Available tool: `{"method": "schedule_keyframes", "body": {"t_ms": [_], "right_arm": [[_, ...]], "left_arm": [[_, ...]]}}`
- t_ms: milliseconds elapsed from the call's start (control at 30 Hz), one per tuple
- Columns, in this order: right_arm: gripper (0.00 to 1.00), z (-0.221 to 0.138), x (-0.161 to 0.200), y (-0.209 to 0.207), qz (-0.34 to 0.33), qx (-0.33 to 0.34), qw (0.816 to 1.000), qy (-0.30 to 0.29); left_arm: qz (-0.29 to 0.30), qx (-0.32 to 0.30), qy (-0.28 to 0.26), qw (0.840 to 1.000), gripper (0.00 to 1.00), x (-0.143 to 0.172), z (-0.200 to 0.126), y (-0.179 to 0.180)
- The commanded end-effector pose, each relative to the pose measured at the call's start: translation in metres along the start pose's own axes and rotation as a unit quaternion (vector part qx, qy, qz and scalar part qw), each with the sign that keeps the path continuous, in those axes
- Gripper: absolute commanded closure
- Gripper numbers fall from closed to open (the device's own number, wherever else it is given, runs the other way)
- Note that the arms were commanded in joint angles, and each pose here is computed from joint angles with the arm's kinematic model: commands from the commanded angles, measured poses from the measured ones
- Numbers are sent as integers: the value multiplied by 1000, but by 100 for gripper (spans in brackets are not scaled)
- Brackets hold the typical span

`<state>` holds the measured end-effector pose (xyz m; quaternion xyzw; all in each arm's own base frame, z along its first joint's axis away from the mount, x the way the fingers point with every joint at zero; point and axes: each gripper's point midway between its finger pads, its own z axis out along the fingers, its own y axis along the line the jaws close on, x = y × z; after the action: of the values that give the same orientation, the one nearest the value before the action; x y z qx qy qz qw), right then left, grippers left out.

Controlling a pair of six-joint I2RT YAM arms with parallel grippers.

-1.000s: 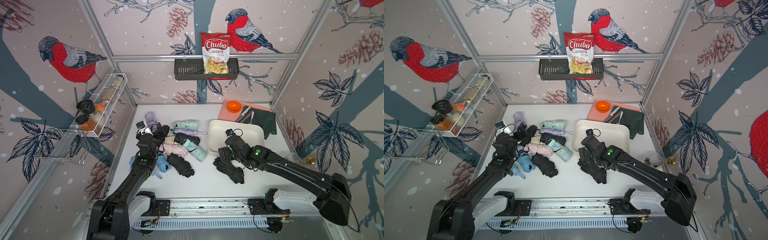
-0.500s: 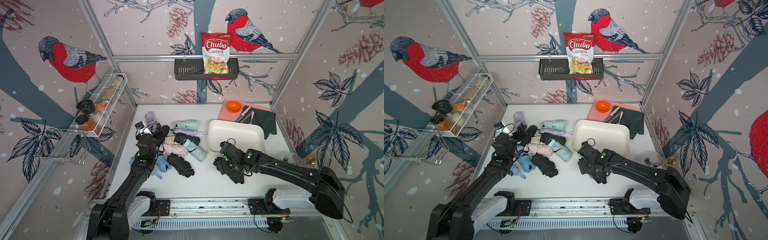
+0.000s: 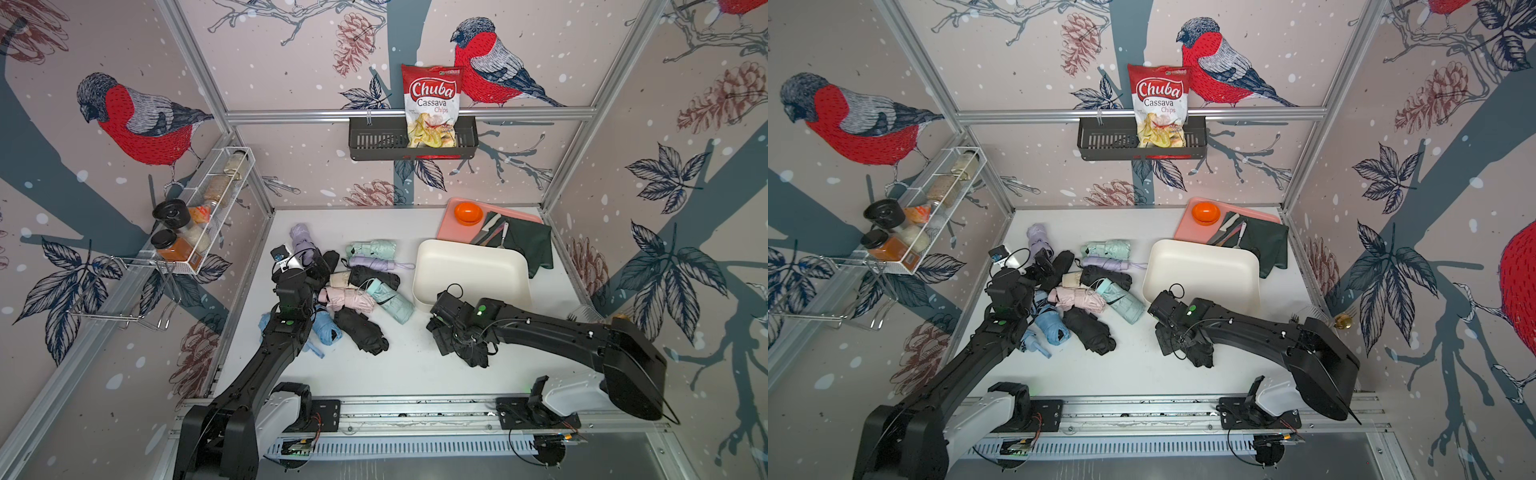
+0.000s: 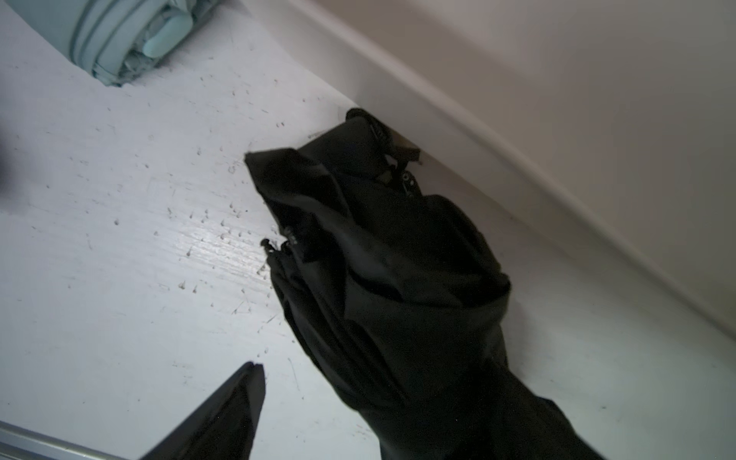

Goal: Put the umbrella into the storage box
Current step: Pick up the umbrella from the center of the board.

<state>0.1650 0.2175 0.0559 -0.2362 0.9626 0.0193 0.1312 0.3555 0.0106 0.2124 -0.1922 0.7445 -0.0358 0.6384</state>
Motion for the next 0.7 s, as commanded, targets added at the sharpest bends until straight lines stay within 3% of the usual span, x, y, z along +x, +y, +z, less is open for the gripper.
{"method": "schedule_keyframes", "body": {"t_ms": [0,533,667], "right_arm": [[12,4,5,2,-5,4,1000,13],[21,27,10,27,-48,-12,998,38],[29,31,8,33,-57,-11,997,40]], "left_arm": [[1,-13,-16,1000,1,-5,1,4],[-2,-21,-25,999,2,-9,-4,11],[-3,-21,-25,999,2,-9,-5,12]]}}
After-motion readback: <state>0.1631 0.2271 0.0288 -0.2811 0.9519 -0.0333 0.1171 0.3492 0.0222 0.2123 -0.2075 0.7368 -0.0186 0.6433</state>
